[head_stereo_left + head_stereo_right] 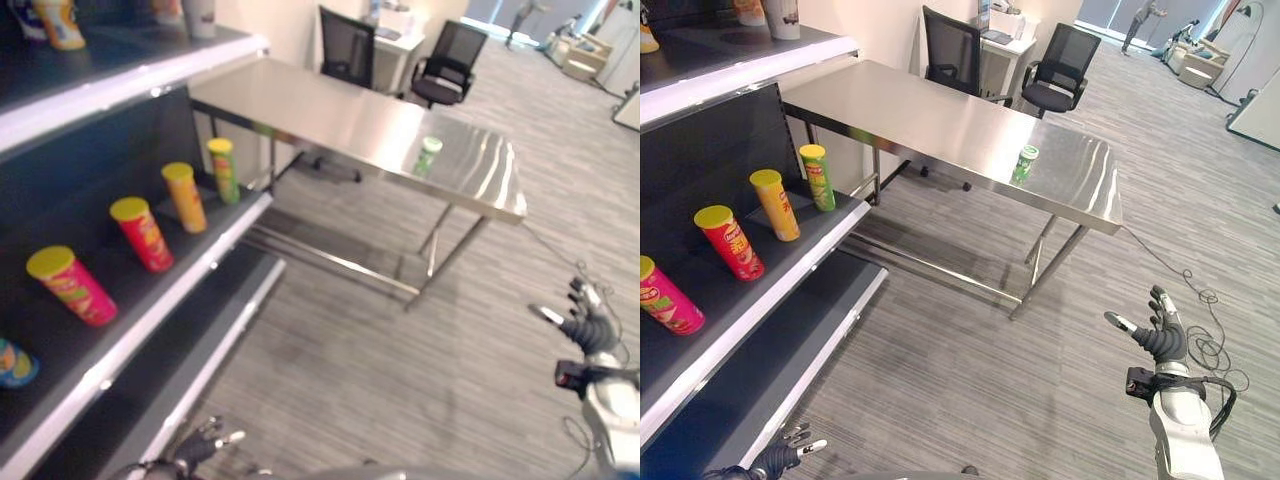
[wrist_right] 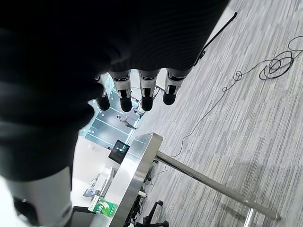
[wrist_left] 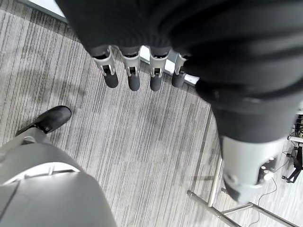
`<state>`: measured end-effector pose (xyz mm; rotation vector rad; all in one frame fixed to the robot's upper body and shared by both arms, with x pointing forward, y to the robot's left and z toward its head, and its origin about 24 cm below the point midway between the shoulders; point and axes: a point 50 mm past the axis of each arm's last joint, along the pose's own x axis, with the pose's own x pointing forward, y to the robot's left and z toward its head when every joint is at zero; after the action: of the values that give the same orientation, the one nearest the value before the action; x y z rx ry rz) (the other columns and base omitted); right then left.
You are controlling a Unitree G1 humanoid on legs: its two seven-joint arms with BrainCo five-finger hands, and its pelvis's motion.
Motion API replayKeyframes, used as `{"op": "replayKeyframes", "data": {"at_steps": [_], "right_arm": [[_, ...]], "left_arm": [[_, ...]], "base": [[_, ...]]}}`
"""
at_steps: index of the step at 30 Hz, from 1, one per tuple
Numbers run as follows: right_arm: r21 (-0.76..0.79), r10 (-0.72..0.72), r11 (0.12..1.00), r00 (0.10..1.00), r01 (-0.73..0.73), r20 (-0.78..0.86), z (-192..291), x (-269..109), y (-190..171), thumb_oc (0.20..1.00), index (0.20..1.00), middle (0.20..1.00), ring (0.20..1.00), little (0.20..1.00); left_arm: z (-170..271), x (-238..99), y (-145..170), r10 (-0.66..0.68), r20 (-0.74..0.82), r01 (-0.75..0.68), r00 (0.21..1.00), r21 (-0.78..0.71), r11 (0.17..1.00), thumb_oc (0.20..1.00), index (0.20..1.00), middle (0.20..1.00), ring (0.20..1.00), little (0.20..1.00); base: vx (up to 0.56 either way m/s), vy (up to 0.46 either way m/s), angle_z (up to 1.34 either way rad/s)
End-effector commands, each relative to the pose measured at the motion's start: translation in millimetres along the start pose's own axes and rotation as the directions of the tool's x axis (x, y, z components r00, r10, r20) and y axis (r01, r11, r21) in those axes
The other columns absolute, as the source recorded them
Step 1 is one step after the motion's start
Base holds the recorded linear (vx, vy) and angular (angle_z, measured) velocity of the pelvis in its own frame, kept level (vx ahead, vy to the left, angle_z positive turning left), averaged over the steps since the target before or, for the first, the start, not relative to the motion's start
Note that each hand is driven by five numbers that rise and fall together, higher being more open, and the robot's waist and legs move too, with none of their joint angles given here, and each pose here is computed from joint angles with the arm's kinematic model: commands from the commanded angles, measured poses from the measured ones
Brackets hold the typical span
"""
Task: Put the goods on the table back onto the shelves and tidy them up.
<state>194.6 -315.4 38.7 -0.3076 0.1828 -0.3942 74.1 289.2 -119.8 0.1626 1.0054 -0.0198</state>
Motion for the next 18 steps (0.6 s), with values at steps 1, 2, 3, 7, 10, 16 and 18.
{"op": "replayKeyframes", "data": {"at_steps": [1,2,3,7,10,16,18], "right_arm": [[-0.041,-0.043,0.998,0.985,0.05,0.17,37.1,17.9,-16.9,1.0,1.0,1.0,1.0,1.0],[-0.045,-0.038,0.998,0.984,0.046,0.176,38.7,17.7,-15.5,1.0,1.0,1.0,1.0,1.0],[-0.049,-0.032,0.998,0.984,0.041,0.178,39.7,16.6,-14.4,1.0,1.0,1.0,1.0,1.0],[-0.029,-0.041,0.998,0.972,0.049,0.233,52.7,12.9,-14.9,1.0,1.0,1.0,1.0,1.0],[-0.018,-0.045,0.998,0.963,0.052,0.266,60.4,10.1,-19.4,1.0,1.0,1.0,1.0,1.0],[-0.02,-0.061,0.997,0.95,0.071,0.307,72.9,12.4,-23.9,1.0,1.0,1.0,1.0,1.0],[-0.034,-0.056,0.997,0.939,0.072,0.339,80.9,15.1,-21.8,1.0,1.0,1.0,1.0,1.0]], "left_arm": [[9.7,5.2,-7.5,-0.027,0.046,0.026,0.999,0.024,0.999,1.0,1.0,1.0,1.0,1.0],[10.8,6.2,-8.3,-0.03,0.047,0.029,0.998,0.023,0.999,1.0,1.0,1.0,1.0,1.0],[14.7,6.8,-10.6,-0.044,0.064,0.042,0.997,0.032,0.999,1.0,1.0,1.0,1.0,1.0],[24.4,7.6,-15.3,-0.079,0.106,0.075,0.991,0.039,0.996,1.0,1.0,1.0,1.0,1.0],[25.1,7.1,-22.0,-0.115,0.102,0.109,0.988,0.066,0.992,1.0,1.0,1.0,1.0,1.0],[25.3,13.2,-27.6,-0.128,0.075,0.123,0.989,0.078,0.989,1.0,1.0,1.0,1.0,1.0],[31.2,16.5,-27.4,-0.125,0.082,0.118,0.989,0.083,0.99,1.0,1.0,1.0,1.0,1.0]], "base": [[-0.01,-0.041,-0.12],[0.03,-0.099,-0.12],[0.05,-0.116,-0.06],[0.04,-0.227,0.03],[0.0,-0.261,0.24],[0.21,0.019,0.14],[0.25,0.046,-0.14]]}}
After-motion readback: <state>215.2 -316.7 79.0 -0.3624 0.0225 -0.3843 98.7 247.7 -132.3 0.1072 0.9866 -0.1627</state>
